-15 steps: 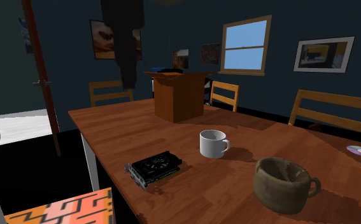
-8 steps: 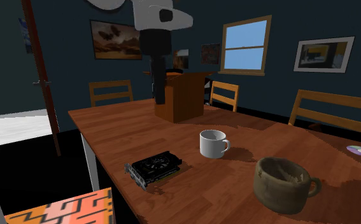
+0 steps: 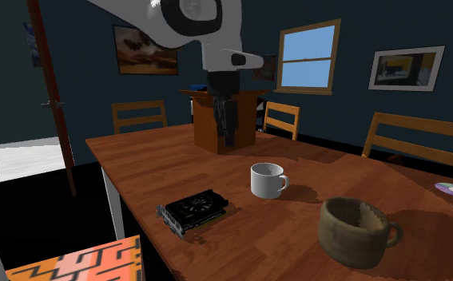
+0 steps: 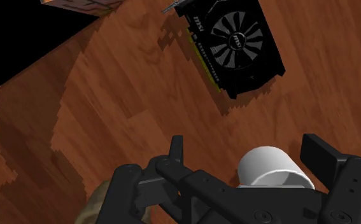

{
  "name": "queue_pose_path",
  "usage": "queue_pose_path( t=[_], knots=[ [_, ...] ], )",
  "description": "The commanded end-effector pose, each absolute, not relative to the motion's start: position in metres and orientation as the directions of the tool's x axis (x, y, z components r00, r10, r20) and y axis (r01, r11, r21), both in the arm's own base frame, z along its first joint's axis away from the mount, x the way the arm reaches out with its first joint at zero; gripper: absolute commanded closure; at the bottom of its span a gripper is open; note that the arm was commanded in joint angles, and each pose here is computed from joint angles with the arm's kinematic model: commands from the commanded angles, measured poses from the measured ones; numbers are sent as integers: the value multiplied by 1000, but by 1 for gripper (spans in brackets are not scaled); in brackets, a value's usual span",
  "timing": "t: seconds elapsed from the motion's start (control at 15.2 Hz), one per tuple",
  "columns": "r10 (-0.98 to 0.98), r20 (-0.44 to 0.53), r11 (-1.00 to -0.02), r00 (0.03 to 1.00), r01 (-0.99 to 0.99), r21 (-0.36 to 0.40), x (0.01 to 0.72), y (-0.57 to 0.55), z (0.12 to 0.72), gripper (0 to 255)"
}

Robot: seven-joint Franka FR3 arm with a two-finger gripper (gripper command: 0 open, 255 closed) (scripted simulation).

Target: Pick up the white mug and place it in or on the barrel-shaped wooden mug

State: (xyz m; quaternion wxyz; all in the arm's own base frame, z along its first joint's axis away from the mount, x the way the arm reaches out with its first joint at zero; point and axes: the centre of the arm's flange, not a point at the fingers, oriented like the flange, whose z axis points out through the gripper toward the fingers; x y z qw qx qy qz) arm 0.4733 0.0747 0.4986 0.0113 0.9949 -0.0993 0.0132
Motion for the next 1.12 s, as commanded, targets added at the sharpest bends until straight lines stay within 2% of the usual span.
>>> queue_pose_path(
  t=[0.0,1.06],
  knots=[
    [-196,31,-980,980,-196,22,492,87,486,0],
    [-181,45,-982,982,-183,45,648,183,379,0]
  ],
)
